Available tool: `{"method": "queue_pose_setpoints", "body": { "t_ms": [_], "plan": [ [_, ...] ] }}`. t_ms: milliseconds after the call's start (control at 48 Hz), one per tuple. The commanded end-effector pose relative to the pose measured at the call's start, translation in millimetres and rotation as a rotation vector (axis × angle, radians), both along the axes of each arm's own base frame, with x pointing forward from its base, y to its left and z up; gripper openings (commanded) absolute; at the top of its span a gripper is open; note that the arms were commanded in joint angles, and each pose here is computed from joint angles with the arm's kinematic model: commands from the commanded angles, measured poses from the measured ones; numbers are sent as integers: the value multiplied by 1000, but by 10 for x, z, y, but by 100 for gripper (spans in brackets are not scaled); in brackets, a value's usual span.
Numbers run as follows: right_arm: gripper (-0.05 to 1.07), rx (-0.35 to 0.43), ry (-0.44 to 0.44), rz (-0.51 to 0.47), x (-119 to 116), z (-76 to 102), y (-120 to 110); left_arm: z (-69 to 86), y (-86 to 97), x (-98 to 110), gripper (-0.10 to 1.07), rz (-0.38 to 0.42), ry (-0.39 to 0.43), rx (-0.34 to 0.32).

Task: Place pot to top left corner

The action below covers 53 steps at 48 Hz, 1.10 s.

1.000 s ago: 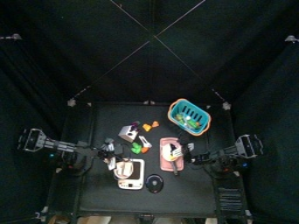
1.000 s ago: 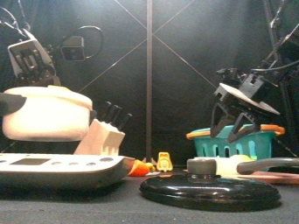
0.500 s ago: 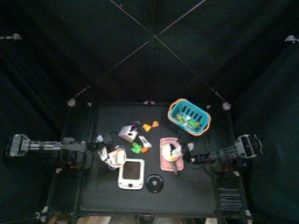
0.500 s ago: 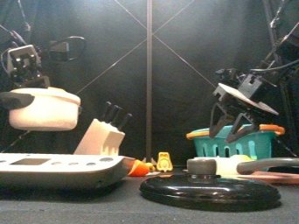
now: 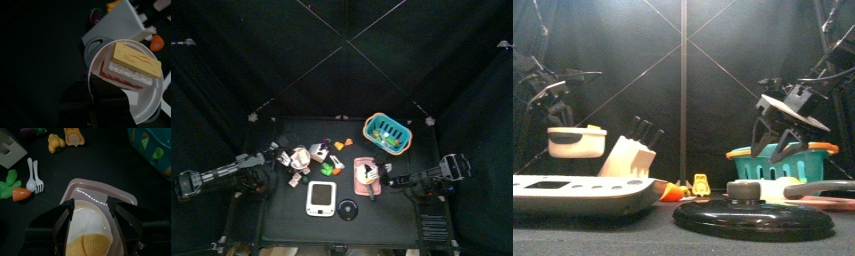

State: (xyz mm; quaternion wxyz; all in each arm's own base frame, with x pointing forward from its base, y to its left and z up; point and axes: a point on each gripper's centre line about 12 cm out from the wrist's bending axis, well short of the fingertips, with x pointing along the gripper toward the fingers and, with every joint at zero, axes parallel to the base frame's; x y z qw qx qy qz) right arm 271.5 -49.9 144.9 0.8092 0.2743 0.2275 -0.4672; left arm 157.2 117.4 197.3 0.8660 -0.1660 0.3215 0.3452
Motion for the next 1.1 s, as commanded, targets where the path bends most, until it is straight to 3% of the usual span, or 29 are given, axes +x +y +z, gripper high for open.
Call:
{"method": "queue_pose_setpoints", "body": {
  "t_ms": [0, 229, 521, 688, 854, 1083],
  "plan": [
    [89, 0, -28, -7, 44, 72, -18, 96, 125, -6, 37, 48, -57, 33],
    [89, 0, -26, -10, 42, 68, -26, 30, 301, -204, 37, 195, -78, 12],
    [89, 2, -24, -16, 46, 57, -54, 21, 510, -257, 37, 269, -133, 49],
    [89, 0, -26, -18, 51, 64, -73, -146, 664, -232, 37, 314, -127, 3],
    [89, 5, -25, -13, 54, 52, -77, -290, 858, -260, 37, 361, -141, 1],
    [89, 10, -20, -14, 75, 32, -86, -434, 977, -301, 37, 398, -114, -29]
  ]
}}
